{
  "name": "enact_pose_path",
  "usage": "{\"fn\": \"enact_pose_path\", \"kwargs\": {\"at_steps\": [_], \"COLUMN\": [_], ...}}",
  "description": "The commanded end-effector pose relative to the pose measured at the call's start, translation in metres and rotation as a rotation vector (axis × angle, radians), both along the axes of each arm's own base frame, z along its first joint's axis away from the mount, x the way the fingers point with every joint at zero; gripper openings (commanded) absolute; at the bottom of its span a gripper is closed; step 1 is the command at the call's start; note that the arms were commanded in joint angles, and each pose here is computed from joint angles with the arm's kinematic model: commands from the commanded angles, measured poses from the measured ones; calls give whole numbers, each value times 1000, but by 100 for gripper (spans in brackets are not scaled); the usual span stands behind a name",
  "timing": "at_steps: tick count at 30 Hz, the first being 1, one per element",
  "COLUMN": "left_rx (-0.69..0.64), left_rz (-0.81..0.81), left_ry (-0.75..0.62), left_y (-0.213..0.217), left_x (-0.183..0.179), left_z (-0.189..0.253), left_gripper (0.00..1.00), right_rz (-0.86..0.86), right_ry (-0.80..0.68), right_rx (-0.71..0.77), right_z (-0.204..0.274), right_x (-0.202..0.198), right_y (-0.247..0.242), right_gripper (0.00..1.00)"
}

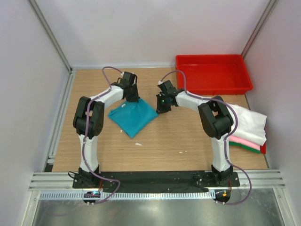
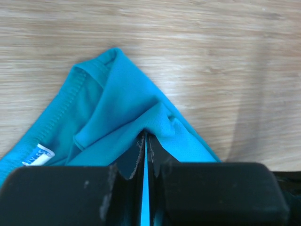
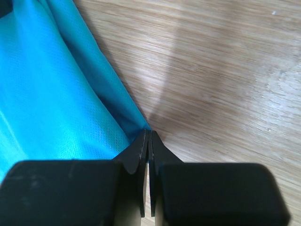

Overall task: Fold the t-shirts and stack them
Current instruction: Fold the tshirt

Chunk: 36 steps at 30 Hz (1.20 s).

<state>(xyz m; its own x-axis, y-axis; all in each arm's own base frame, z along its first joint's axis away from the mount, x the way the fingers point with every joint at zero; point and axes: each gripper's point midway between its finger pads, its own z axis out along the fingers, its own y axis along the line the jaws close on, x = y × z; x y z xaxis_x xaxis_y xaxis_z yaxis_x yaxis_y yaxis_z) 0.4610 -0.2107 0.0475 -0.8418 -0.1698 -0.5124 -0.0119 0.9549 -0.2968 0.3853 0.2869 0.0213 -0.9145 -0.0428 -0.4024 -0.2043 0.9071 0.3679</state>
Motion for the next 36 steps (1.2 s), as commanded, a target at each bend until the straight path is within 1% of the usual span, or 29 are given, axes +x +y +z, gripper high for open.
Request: {"fn": "enact_pose_path", "kwargs": {"at_steps": [1, 8, 11, 14, 15, 18, 19, 21, 22, 24, 26, 29, 31, 32, 33, 34, 35, 36], "left_rx": [33, 28, 20, 24, 32, 51, 58, 94, 109, 121, 119, 140, 151, 155, 160, 161, 161, 168], "left_rz": [26, 46, 46, 30, 24, 35, 26, 8, -2, -10, -15, -3, 3, 10, 19, 39, 52, 66], "left_ry": [-43, -26, -51, -87, -98, -112, -111, -85, -91, -55, -61, -117, -133, -150, -158, -194, -219, -229], "left_y": [14, 19, 20, 21, 22, 29, 29, 34, 33, 35, 34, 40, 44, 48, 52, 59, 63, 69], "left_x": [19, 25, 30, 33, 35, 42, 43, 44, 48, 47, 47, 56, 58, 62, 62, 65, 65, 63], "left_z": [0, -10, 0, 15, 18, 20, 17, 0, 1, -10, -8, 9, 20, 30, 38, 59, 73, 85], "left_gripper": [4, 7, 12, 29, 44, 60, 62, 63, 63, 63, 64, 69, 71, 74, 76, 78, 79, 83], "right_rz": [25, 32, 35, 35, 36, 41, 41, 44, 50, 55, 56, 50, 48, 45, 46, 43, 43, 51], "right_ry": [0, 0, 1, -3, -4, -7, -10, -11, -9, -6, -8, -5, -22, -23, -57, -73, -85, -129], "right_rx": [-28, -33, -30, -26, -24, -18, -15, -16, -12, -16, -19, -23, -18, -31, -16, -11, -6, 15], "right_z": [-8, -9, -8, -5, -5, -3, -1, -2, -2, -3, -2, -1, 10, 14, 32, 41, 51, 72], "right_x": [-11, -15, -16, -17, -17, -17, -17, -17, -18, -20, -21, -23, -19, -19, -14, -11, -10, -4], "right_y": [0, 2, 3, 4, 5, 8, 9, 9, 11, 12, 12, 9, 11, 8, 11, 12, 12, 16], "right_gripper": [7, 5, 5, 5, 5, 5, 5, 5, 5, 5, 5, 5, 5, 5, 5, 6, 11, 15]}}
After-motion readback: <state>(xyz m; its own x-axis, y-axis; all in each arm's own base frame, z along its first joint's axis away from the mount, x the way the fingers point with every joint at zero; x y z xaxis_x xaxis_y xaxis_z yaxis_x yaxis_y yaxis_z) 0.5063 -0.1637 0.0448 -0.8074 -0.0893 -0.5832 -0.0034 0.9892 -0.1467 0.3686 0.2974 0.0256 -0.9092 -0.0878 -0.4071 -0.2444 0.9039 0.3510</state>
